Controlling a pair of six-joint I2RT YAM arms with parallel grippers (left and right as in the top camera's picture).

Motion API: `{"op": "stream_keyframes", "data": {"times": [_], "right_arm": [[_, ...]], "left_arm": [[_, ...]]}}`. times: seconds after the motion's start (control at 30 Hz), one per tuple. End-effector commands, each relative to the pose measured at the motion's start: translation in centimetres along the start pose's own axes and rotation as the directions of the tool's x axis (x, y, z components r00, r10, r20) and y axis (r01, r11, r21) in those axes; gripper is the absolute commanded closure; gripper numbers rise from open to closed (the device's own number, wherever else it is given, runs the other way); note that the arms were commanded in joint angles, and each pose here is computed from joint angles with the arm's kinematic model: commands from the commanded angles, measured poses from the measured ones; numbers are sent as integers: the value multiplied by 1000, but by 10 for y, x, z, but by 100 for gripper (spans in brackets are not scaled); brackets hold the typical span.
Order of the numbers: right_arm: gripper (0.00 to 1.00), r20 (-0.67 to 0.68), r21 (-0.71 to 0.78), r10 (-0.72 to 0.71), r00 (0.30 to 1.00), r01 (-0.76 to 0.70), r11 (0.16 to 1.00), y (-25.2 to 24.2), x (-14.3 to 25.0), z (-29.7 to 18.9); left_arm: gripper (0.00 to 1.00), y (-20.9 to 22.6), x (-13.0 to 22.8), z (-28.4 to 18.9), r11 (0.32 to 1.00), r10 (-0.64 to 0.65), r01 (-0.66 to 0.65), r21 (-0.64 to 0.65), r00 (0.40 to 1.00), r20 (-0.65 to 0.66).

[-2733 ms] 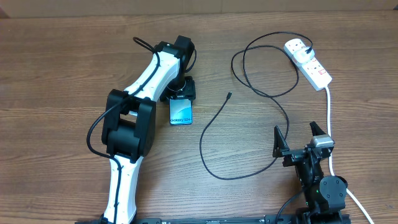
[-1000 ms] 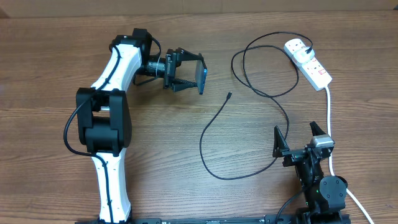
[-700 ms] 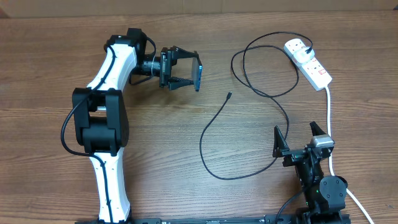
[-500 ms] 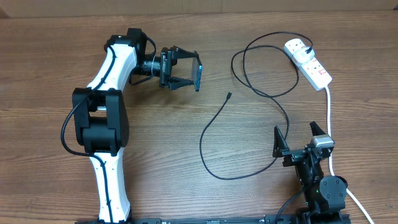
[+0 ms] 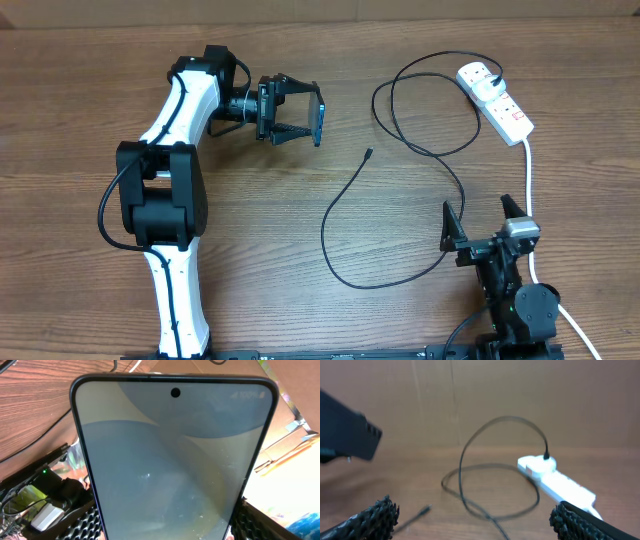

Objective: Plug charger to phone and switch on socket
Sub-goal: 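Lift the phone upright with the left gripper toward center, then move the right gripper toward the phone held by the left gripper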

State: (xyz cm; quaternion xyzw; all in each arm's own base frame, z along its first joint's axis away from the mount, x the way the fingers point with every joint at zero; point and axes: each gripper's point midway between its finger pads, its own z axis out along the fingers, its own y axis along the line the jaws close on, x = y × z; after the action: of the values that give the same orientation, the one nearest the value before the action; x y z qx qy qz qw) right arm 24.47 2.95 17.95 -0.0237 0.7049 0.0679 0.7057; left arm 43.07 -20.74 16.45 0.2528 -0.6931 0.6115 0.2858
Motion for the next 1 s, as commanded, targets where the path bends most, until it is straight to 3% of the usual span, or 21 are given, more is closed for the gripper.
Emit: {"op": "stream_keyframes", "data": {"times": [0.0, 0.1, 0.17, 0.23, 0.3, 0.5, 0.6, 0.7, 0.83, 0.9, 0.97], "right_arm": [[0, 13, -221, 135, 991, -129, 967, 37, -9, -4], [0, -90, -445, 232, 969, -247, 861, 78, -6, -19], [0, -109, -496, 262, 959, -281, 821, 87, -11, -24], [0, -63, -530, 335, 940, -316, 787, 90, -33, -28], [0, 46, -605, 348, 937, -251, 755, 97, -65, -40], [0, 137, -566, 290, 947, -166, 808, 92, -110, -46], [0, 67, -506, 215, 974, -153, 849, 89, -119, -35], [0, -110, -472, 173, 979, -205, 858, 90, -120, -14], [0, -386, -435, 136, 913, -310, 845, 97, -119, 21], [0, -495, -510, 123, 860, -402, 761, 118, -127, 34], [0, -550, -658, 87, 830, -495, 568, 148, -140, 34]], "left_arm": [[29, -15, 8, -2, 999, 14, -12, 50, 999, -40], [29, -15, 8, -2, 999, 14, -12, 49, 999, -40], [29, -15, 8, -2, 999, 18, -16, 50, 999, -40], [29, -15, 8, -2, 999, 25, -23, 50, 999, -39], [30, -15, 8, -2, 999, 25, -23, 50, 999, -39], [30, -15, 8, -2, 999, 25, -23, 49, 999, -39], [30, -15, 8, -2, 999, 25, -23, 50, 999, -39], [30, -15, 8, -2, 999, 25, -23, 49, 999, -39], [30, -14, 8, -2, 999, 25, -23, 47, 999, -37], [30, -14, 8, -2, 999, 25, -23, 47, 999, -37], [30, -14, 7, -2, 999, 25, -23, 44, 999, -34]]}}
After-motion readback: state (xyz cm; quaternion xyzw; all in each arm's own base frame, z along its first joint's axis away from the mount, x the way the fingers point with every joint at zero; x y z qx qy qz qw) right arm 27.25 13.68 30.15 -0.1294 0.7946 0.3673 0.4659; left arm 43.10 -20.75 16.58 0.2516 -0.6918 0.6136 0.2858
